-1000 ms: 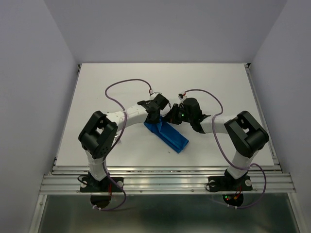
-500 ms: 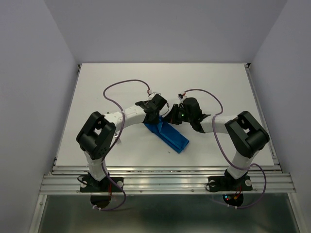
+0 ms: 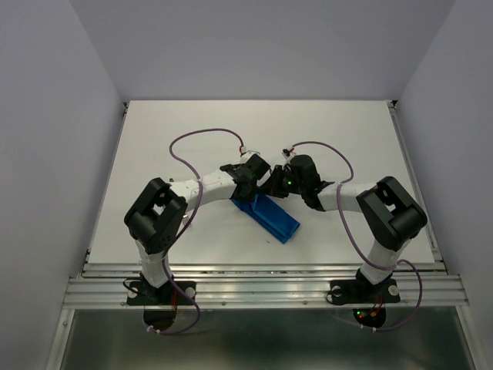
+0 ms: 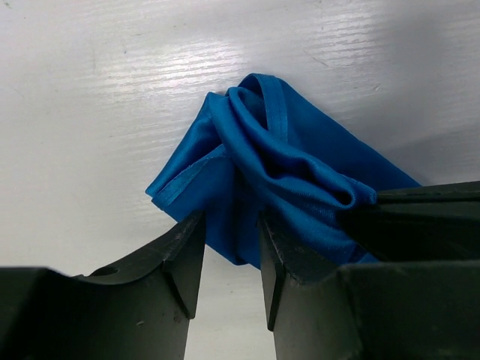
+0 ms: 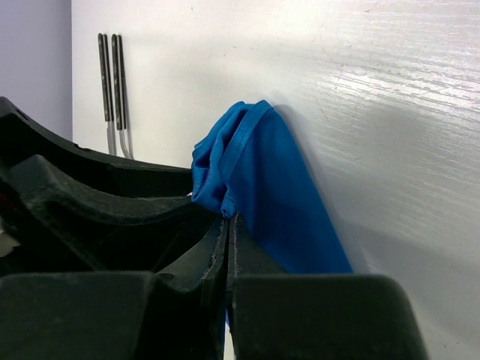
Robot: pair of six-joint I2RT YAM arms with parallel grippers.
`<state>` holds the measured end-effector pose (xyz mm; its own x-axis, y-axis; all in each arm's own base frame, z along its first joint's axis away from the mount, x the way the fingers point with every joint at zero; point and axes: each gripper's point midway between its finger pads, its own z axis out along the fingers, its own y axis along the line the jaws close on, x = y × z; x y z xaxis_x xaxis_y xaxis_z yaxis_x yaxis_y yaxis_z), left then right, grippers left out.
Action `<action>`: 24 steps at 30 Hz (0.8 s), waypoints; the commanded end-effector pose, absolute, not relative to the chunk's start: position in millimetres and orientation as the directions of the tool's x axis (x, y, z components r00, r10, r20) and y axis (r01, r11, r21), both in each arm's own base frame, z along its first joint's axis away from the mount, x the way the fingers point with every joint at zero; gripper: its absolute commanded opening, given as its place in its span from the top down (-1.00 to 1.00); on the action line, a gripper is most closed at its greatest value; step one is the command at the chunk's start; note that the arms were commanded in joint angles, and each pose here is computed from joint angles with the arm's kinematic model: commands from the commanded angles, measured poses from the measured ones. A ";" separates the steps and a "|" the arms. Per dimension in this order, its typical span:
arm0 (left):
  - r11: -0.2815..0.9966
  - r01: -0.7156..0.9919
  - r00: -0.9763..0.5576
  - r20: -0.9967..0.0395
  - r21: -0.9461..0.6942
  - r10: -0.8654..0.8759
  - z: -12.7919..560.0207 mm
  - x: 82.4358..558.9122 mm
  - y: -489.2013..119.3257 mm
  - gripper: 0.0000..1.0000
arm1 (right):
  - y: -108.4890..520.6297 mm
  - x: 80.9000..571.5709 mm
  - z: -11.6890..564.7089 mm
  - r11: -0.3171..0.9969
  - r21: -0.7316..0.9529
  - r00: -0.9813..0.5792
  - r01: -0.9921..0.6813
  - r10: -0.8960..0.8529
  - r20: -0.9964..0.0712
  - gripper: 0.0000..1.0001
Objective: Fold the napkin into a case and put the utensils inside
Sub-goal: Grasp the top corner of the smaller rectangle folded napkin from the folded napkin.
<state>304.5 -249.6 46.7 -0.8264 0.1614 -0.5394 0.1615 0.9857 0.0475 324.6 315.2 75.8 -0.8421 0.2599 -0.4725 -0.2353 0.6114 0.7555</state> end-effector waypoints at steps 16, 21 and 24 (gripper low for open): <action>0.967 0.127 -0.831 -0.509 0.221 0.226 27.3 303.0 -226.0 0.37 | 321.7 336.5 101.2 0.577 0.764 -0.810 -0.289 0.278 -0.516 0.99; 0.965 0.124 -0.829 -0.510 0.231 0.228 26.2 302.5 -225.6 0.46 | 321.9 336.8 101.1 0.578 0.763 -0.810 -0.290 0.277 -0.517 0.99; 0.965 0.118 -0.828 -0.514 0.234 0.226 28.2 303.1 -225.4 0.63 | 321.5 336.6 100.8 0.579 0.763 -0.810 -0.288 0.277 -0.517 0.99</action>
